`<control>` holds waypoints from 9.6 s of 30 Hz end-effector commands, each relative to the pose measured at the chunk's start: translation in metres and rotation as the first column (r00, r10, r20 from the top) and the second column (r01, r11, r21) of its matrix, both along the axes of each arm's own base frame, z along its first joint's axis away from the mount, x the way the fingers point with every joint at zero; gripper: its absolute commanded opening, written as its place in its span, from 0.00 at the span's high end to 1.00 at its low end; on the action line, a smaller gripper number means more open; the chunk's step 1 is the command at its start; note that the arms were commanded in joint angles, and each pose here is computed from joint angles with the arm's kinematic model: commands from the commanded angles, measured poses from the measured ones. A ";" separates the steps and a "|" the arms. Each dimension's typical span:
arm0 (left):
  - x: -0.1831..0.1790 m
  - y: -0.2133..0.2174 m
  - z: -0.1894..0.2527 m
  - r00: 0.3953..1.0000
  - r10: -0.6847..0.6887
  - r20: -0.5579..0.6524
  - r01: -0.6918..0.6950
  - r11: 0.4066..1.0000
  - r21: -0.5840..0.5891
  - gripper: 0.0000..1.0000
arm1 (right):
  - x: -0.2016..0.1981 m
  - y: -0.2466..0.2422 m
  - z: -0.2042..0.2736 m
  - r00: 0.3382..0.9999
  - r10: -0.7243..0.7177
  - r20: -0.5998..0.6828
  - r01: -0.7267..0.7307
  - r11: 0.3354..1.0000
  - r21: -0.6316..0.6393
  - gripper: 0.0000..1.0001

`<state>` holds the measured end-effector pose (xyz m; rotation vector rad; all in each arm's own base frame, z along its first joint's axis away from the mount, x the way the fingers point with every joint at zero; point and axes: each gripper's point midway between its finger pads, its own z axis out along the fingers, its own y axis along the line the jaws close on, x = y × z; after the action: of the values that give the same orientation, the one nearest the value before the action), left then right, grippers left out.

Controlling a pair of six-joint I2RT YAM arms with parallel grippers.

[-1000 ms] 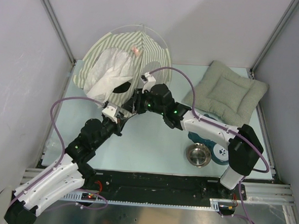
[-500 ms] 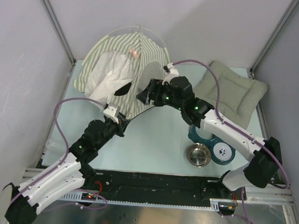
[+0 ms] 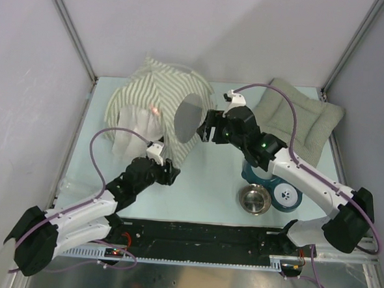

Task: Set up the pet tent

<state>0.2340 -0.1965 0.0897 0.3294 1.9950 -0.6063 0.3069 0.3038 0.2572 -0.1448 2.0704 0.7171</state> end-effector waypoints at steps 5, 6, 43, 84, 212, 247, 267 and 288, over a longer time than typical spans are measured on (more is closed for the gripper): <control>0.006 0.008 0.044 0.986 0.068 0.151 -0.051 0.993 -0.110 0.02 | 0.001 -0.015 0.015 0.997 -0.024 0.074 0.026 0.999 -0.024 0.23; 0.005 0.011 0.050 0.983 0.081 0.166 -0.061 0.991 -0.120 0.01 | 0.001 -0.014 0.015 0.997 -0.016 0.076 0.018 1.000 -0.025 0.23; 0.028 0.176 0.255 0.684 0.679 0.267 -0.657 0.732 -0.181 0.00 | 0.040 0.057 -0.087 0.984 -0.026 0.176 0.092 0.921 -0.378 0.42; 0.111 0.144 0.137 0.947 0.290 0.136 -0.310 0.937 0.163 0.13 | -0.034 -0.053 0.019 0.888 0.241 0.391 -0.217 0.970 -0.107 0.13; 0.092 0.134 0.125 0.939 0.338 0.063 -0.340 0.940 0.022 0.99 | -0.195 -0.013 0.136 0.702 0.658 0.274 -0.704 0.698 0.128 1.00; 0.042 0.141 0.111 0.961 0.208 0.184 -0.254 0.927 0.277 1.00 | -0.138 0.038 0.163 0.557 0.464 0.689 -0.599 0.799 -0.053 1.00; 0.047 0.137 0.118 0.961 0.216 0.171 -0.254 0.935 0.247 1.00 | -0.093 0.031 -0.080 0.852 0.524 -0.016 -0.522 0.846 -0.105 1.00; 0.042 0.125 0.113 0.973 0.175 0.154 -0.205 0.956 0.209 1.00 | -0.021 0.104 -0.081 0.945 0.314 0.088 -0.292 0.935 -0.201 0.28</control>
<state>0.2734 -0.0689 0.1960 0.3061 1.9628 -0.2221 0.2783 0.3915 0.1740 -0.4284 2.1291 0.7437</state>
